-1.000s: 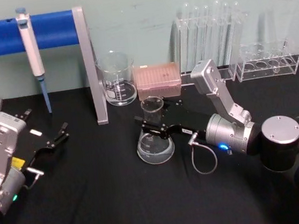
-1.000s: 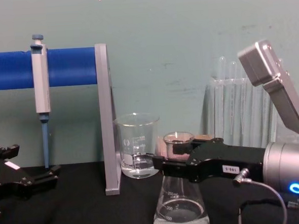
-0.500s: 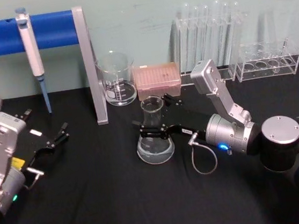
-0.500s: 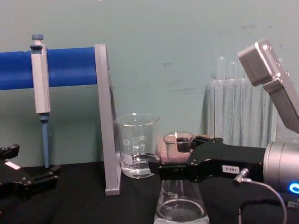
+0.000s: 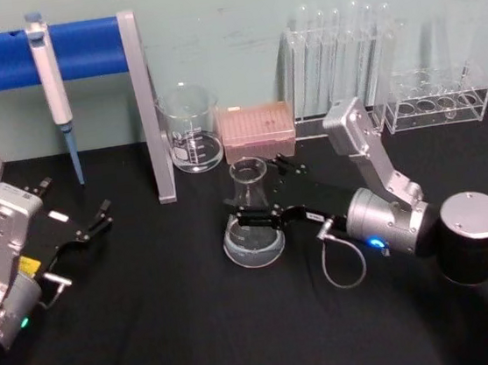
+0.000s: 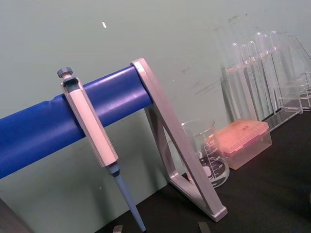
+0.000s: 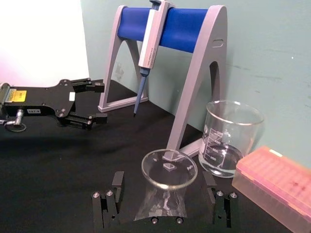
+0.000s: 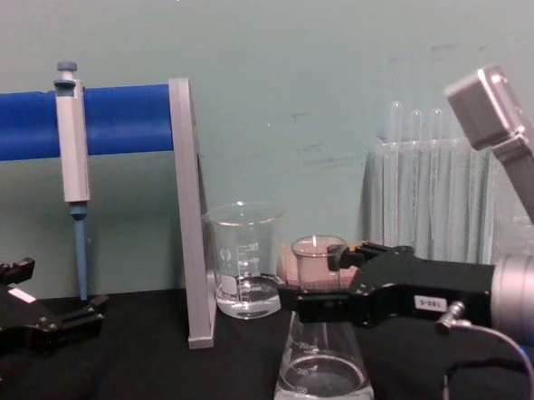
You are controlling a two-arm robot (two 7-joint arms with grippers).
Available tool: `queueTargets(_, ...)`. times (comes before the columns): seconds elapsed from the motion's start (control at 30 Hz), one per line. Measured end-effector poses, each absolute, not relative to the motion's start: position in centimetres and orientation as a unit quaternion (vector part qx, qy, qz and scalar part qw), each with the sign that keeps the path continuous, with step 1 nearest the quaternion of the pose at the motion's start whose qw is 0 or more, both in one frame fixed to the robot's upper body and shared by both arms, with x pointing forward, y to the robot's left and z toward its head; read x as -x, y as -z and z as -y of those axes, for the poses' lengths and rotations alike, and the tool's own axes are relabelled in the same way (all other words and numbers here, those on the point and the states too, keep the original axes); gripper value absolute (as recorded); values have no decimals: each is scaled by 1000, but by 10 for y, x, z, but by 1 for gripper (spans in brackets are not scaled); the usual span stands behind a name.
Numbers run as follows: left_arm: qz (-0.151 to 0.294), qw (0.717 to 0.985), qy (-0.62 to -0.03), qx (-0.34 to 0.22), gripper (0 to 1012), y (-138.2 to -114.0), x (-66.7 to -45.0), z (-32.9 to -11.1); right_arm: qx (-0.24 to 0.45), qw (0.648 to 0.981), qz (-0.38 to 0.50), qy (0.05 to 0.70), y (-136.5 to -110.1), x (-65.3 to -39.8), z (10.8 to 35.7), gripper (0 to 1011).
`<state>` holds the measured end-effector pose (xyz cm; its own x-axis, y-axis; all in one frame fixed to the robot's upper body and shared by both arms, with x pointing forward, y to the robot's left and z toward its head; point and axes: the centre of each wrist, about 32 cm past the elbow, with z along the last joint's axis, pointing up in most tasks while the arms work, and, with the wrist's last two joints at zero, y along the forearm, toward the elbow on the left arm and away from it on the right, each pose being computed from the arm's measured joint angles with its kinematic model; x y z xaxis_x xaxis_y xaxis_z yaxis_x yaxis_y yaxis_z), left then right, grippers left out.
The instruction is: Grasp the erlenmeyer flask with one hand, shake it three times, then place it back.
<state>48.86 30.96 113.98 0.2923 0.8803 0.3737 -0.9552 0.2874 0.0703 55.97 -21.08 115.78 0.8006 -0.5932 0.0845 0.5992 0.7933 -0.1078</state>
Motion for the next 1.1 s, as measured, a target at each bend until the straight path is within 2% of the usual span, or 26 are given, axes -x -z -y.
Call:
queueTargets(0.67,132,791,-580,-141,1001,-1140,-489,-310,65,940,24,333,-1163,-520,249,1002)
queueTargets(1.1,132,791,-580,-141,1001,-1140,-489,-310,52,924,24,378,-1167,-512,268,1003)
